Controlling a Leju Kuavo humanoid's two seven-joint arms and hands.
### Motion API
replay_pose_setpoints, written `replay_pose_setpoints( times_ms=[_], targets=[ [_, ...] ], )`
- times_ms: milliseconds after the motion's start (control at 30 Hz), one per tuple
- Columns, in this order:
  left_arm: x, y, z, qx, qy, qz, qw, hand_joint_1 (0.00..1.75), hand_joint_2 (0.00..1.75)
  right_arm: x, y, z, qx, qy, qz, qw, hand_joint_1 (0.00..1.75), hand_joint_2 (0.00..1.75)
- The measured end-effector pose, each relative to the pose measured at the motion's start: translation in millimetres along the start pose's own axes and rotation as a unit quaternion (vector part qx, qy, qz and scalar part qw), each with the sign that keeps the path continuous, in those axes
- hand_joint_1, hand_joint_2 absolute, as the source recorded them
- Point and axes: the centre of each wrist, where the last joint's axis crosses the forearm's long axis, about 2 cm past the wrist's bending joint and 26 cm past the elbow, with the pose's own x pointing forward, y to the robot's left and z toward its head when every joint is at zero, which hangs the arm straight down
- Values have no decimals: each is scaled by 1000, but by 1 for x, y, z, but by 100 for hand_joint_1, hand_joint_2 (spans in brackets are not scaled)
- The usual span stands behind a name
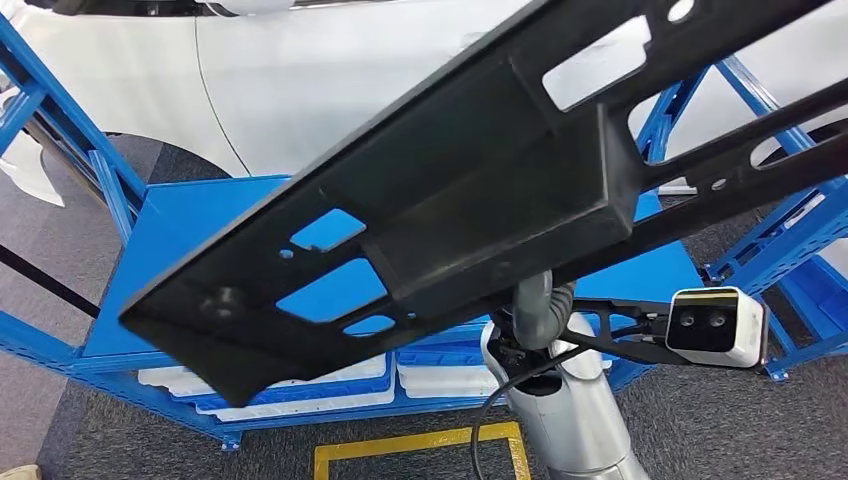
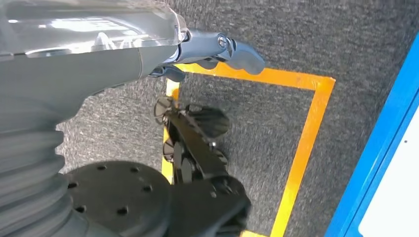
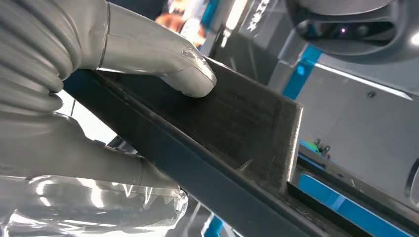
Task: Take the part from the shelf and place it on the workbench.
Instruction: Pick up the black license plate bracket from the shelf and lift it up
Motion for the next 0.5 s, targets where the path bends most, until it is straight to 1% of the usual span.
replay_pose_setpoints(
  times_ms=[167,333,500],
  targets=[
    [1,0,-1,9,3,0,1000,0,175,2,21,17,17,13,-38,999,175,175],
    [0,-1,0,15,11,-1,1000,0,175,8,40,38,22,15,-36,999,175,175],
    [0,-2,0,19,17,0,1000,0,175,15,48,55,18,22,-30,999,175,175]
  ],
)
